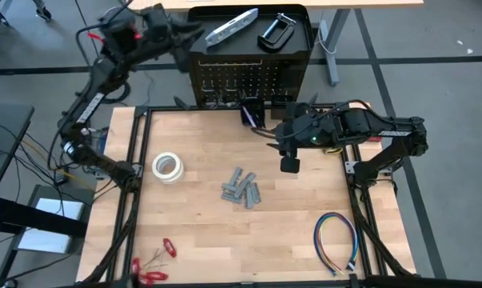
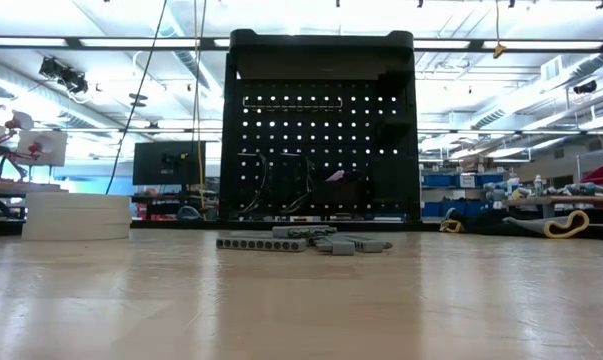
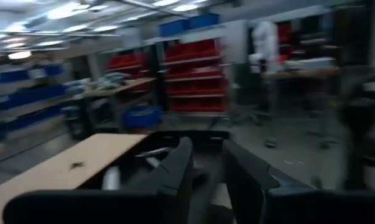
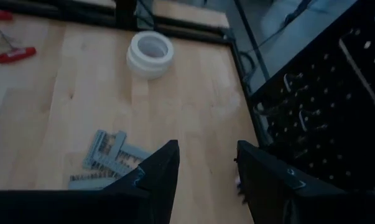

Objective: Hang tools onto peg board
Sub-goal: Put the gray screwdriver bit set into the right black bin on the peg board

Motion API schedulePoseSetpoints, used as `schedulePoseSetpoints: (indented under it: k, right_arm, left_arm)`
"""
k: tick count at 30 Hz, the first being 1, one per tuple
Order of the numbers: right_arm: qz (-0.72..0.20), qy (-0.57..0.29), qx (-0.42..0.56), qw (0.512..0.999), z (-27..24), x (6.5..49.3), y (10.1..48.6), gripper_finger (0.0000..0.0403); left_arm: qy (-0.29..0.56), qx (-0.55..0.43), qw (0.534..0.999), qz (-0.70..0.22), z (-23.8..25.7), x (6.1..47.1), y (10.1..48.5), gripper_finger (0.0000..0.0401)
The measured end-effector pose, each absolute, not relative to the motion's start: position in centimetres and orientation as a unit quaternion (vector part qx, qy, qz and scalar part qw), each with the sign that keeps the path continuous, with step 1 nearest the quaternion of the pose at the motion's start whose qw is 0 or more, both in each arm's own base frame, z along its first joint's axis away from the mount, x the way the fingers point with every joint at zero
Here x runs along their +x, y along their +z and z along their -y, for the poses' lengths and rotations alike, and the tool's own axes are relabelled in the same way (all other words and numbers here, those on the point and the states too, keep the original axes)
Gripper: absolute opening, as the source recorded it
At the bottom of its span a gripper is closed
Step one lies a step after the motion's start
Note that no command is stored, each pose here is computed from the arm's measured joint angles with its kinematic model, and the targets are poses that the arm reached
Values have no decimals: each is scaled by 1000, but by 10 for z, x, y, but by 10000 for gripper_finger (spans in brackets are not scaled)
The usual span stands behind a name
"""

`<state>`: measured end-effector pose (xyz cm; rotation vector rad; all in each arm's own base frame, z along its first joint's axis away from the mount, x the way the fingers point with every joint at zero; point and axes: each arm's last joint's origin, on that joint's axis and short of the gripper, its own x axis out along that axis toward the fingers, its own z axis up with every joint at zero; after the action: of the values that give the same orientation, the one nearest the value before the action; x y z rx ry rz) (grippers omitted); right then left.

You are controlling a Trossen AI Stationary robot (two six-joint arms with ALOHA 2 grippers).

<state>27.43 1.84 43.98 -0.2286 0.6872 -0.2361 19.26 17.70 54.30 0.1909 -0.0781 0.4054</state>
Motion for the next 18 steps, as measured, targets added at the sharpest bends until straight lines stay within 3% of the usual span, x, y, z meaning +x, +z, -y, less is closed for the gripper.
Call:
schedulePoseSetpoints:
  k: [9,18]
  right_arm:
    - [-294,-111,-115,942,-21,302,403,171]
    - [-251,-126,-81,956,-22,326,303,171]
  left_arm:
    - [99,81,992,3,-120,178,526,69]
    - [5,23,998,-54,-68,161,452,37]
